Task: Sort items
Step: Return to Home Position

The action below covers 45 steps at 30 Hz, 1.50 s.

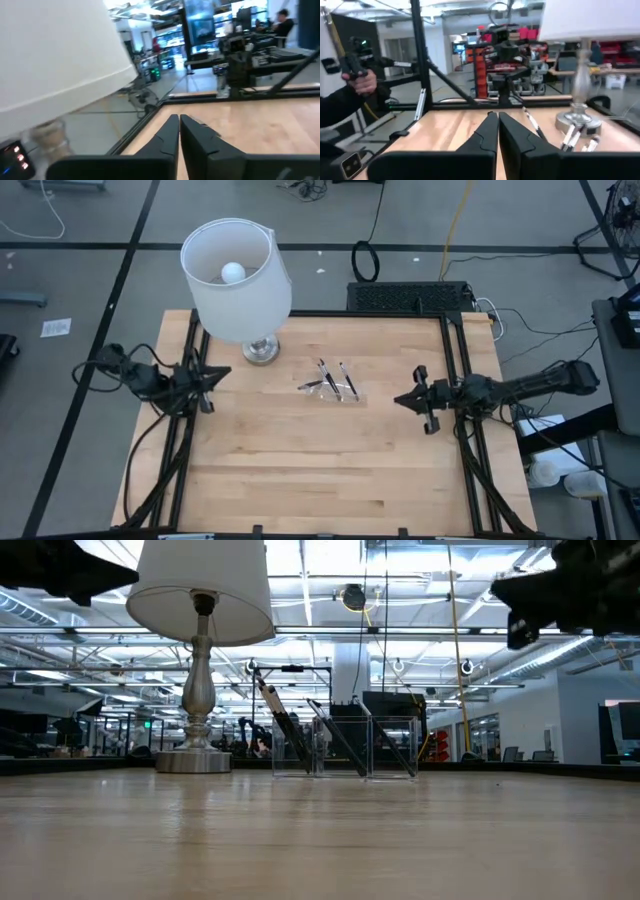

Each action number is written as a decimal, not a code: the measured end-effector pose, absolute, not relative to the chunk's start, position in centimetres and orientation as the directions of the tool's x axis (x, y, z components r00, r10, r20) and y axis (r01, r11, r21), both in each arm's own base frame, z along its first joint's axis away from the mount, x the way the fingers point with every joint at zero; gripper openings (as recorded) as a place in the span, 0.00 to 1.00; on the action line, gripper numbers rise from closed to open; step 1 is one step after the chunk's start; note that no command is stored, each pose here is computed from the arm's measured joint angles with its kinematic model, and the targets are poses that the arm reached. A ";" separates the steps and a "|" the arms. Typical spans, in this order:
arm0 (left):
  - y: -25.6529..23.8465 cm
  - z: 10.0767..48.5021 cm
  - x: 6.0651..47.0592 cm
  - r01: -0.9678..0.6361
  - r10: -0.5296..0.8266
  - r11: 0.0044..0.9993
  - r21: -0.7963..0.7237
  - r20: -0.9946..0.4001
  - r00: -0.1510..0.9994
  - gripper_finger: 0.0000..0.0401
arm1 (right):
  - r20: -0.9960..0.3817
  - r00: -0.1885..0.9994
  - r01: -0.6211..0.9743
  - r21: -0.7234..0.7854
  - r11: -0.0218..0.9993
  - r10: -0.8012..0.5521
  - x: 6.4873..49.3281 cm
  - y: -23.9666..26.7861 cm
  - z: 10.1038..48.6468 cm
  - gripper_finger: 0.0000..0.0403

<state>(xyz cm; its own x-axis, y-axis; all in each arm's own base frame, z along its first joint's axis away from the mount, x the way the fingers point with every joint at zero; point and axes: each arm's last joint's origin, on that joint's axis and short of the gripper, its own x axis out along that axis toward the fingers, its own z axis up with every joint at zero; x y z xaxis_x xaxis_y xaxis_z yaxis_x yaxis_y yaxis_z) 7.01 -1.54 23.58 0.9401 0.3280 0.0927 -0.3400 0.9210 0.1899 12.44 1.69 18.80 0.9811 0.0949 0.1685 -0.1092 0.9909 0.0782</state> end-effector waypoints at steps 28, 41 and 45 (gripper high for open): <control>-0.5 19.0 10.0 -0.236 0.239 0.955 0.177 0.005 0.971 0.01 | 0.324 0.946 -0.049 0.076 0.996 0.022 10.7 -0.5 20.2 0.00; -1.2 19.4 8.8 -0.132 0.121 0.951 0.279 0.056 0.991 0.00 | 0.259 0.965 -0.061 0.089 0.994 0.036 9.4 -0.3 19.3 0.00; -1.1 19.0 8.9 -0.140 0.141 0.943 0.301 0.019 0.990 0.00 | 0.242 0.970 -0.040 0.077 0.996 0.020 9.4 -0.5 19.1 0.00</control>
<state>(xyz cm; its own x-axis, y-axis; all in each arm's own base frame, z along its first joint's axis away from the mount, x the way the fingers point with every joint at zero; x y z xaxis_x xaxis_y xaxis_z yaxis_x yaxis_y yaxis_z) 8.86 -1.13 18.97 0.9898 0.1412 0.0188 -0.1402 0.9433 0.3007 9.38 -0.51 19.11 0.9701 0.0198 0.2421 -0.0396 0.9962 0.0774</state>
